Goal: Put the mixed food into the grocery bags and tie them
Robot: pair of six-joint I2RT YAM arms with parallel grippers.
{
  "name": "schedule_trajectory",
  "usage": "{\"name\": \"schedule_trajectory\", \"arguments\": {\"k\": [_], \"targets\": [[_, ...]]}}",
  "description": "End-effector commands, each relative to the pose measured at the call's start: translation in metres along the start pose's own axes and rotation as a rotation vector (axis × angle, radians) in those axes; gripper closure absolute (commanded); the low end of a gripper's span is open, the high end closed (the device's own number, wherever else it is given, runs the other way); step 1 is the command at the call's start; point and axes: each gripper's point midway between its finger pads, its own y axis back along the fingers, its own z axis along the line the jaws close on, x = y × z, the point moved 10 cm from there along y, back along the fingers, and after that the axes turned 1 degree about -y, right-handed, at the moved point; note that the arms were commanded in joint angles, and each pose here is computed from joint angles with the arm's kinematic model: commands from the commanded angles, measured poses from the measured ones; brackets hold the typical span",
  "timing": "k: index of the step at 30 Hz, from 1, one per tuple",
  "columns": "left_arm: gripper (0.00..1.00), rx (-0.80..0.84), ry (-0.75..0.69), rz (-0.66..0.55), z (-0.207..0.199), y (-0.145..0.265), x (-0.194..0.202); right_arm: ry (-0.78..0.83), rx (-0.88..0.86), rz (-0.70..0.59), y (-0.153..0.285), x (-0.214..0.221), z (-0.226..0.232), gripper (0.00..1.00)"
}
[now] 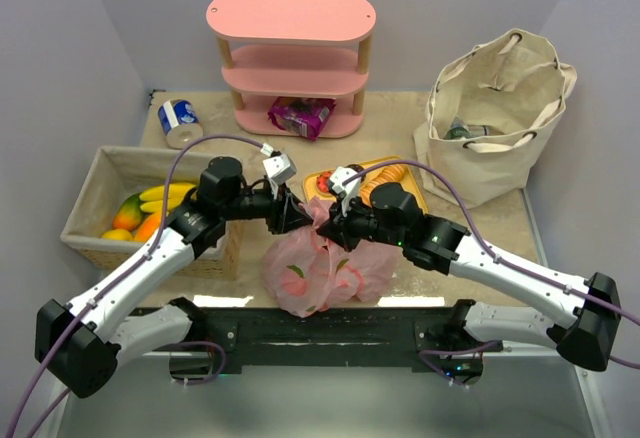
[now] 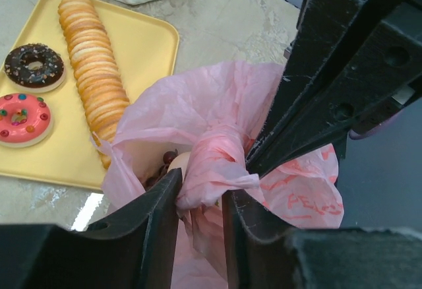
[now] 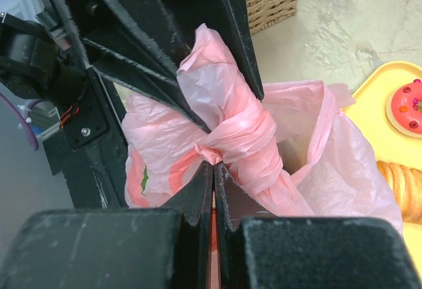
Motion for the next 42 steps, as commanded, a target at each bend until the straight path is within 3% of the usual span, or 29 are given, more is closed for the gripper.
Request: {"name": "schedule_trajectory", "arguments": {"k": [1, 12, 21, 25, 31, 34, 39, 40, 41, 42], "targets": [[0.6, 0.08, -0.042, -0.043, -0.01, 0.006, -0.017, 0.031, 0.009, 0.001, 0.003, 0.0, 0.0, 1.0], [0.47, 0.199, 0.001, -0.063, -0.012, -0.004, -0.016, 0.047, -0.009, -0.003, 0.009, 0.001, 0.001, 1.0], [0.51, 0.174, 0.043, -0.084, -0.003, -0.016, -0.022, 0.074, -0.026, 0.005, 0.012, 0.004, 0.002, 1.0], [0.61, 0.185, 0.053, -0.083, -0.001, -0.02, -0.022, 0.091, -0.026, 0.025, 0.012, 0.006, 0.001, 1.0], [0.91, 0.204, 0.047, -0.072, -0.002, -0.02, -0.02, 0.108, -0.011, 0.041, 0.017, 0.006, 0.0, 1.0], [1.0, 0.214, 0.051, -0.058, 0.0, -0.022, -0.017, 0.124, -0.013, 0.049, 0.022, 0.005, 0.001, 1.0], [1.0, 0.241, 0.023, -0.065, -0.001, -0.022, -0.015, 0.13, 0.027, 0.101, 0.024, 0.007, -0.003, 1.0], [1.0, 0.239, 0.009, -0.076, -0.003, -0.02, -0.016, 0.125, 0.021, 0.1, 0.026, 0.007, -0.002, 0.94], [1.0, 0.222, -0.02, -0.097, -0.003, -0.019, -0.018, 0.122, 0.015, 0.09, 0.028, 0.004, 0.0, 0.73], [1.0, 0.214, -0.042, -0.113, -0.005, -0.015, -0.018, 0.108, 0.01, 0.056, 0.035, -0.003, 0.003, 0.61]]}}
